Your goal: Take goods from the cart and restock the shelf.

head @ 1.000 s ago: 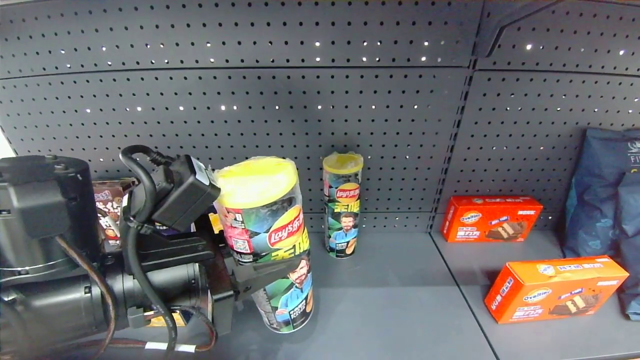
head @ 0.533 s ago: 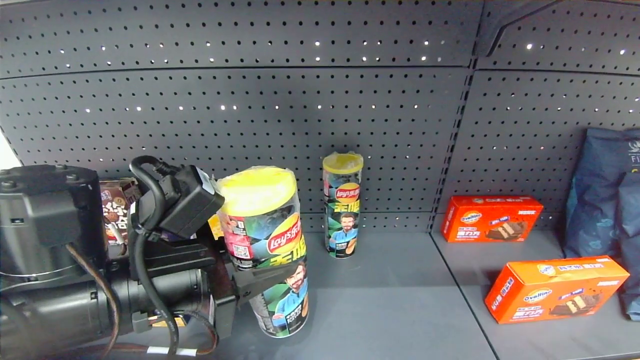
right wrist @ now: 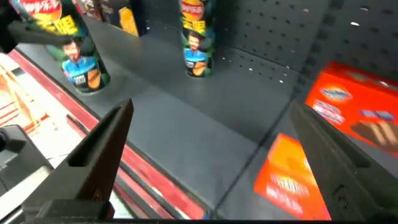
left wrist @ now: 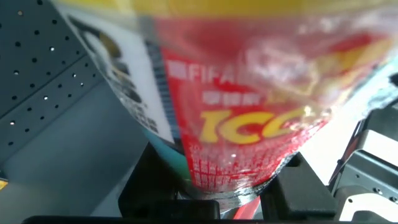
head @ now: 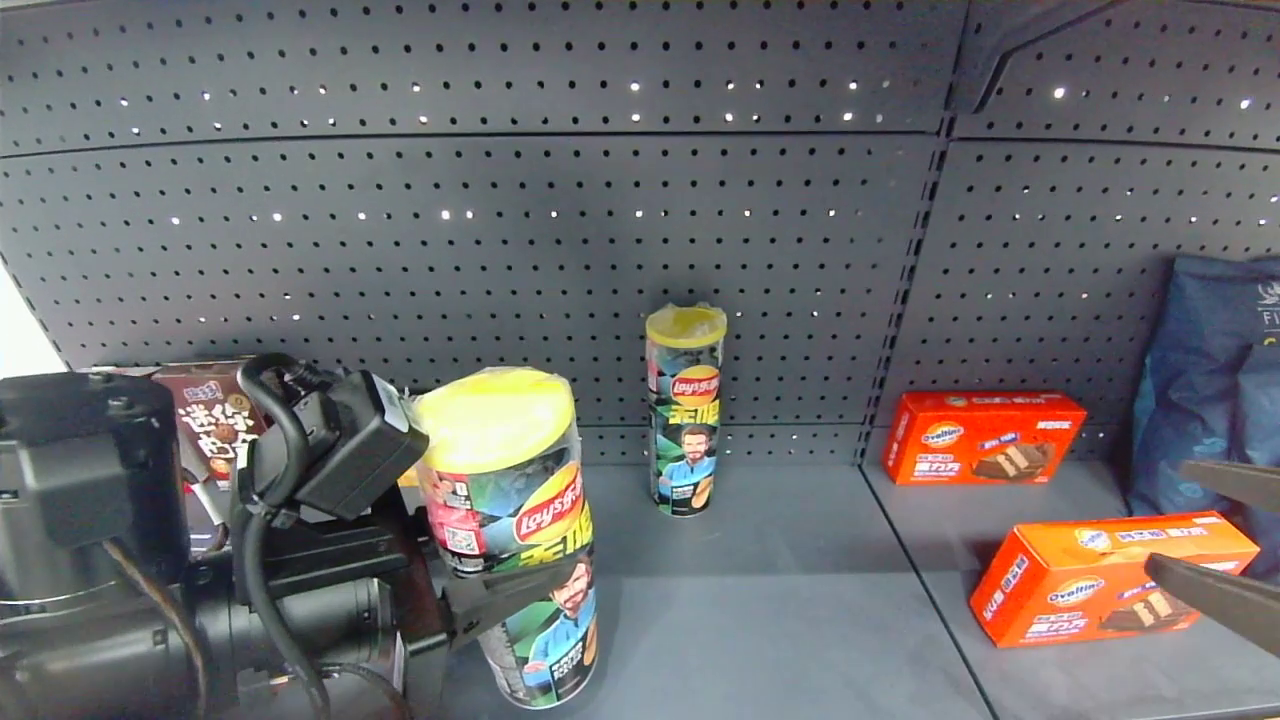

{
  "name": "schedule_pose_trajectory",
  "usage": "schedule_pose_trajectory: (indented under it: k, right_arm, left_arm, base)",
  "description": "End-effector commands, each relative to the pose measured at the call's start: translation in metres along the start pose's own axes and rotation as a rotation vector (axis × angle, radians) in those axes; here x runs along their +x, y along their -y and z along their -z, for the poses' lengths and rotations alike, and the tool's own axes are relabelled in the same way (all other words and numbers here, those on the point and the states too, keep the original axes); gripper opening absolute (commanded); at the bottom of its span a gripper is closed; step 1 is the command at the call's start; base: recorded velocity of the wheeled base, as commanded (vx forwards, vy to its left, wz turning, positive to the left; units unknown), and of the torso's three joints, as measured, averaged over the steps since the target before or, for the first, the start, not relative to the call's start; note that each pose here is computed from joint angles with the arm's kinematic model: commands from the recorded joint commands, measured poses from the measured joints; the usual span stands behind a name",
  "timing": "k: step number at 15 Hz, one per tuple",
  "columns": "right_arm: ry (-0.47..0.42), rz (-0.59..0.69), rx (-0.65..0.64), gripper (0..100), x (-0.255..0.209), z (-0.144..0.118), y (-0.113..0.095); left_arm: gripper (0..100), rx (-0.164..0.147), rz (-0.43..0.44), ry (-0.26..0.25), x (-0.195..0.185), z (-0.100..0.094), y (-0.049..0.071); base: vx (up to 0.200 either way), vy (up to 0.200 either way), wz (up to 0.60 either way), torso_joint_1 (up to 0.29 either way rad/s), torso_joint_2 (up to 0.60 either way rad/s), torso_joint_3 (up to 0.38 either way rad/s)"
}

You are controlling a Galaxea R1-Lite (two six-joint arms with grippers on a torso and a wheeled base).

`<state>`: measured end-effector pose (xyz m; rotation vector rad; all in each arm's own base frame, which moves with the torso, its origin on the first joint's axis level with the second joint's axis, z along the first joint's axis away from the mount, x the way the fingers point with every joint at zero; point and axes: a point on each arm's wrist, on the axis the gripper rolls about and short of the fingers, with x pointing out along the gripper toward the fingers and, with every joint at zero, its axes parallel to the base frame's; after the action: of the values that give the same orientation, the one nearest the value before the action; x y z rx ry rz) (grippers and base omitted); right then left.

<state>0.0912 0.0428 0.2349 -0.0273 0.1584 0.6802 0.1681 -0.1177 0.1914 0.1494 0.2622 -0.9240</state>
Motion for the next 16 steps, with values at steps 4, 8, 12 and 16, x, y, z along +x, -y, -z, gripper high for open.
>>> schedule_pose_trajectory:
  k: [4, 8, 12, 16]
  right_arm:
    - [-0.079, -0.046, -0.045, 100, 0.069, -0.022, 0.013]
    - [0.028, -0.061, -0.087, 100, 0.132, -0.022, 0.028]
    - [0.028, -0.160, -0.094, 100, 0.179, -0.020, 0.028]
    - [0.112, -0.270, -0.135, 100, 0.206, -0.017, 0.030]
  left_arm:
    - [0, -0.001, 0.000, 0.008, -0.002, -0.001, 0.000]
    - [0, -0.021, -0.006, 0.016, -0.004, -0.001, -0.007]
    - [0, -0.020, 0.007, 0.036, -0.004, -0.007, -0.011]
    - [0, -0.022, 0.010, 0.031, -0.002, -0.006, -0.012]
  base:
    - [0.000, 0.000, 0.00, 0.000, 0.00, 0.000]
    - [0.000, 0.000, 0.00, 0.000, 0.00, 0.000]
    - [0.000, 0.000, 0.00, 0.000, 0.00, 0.000]
    - [0.000, 0.000, 0.00, 0.000, 0.00, 0.000]
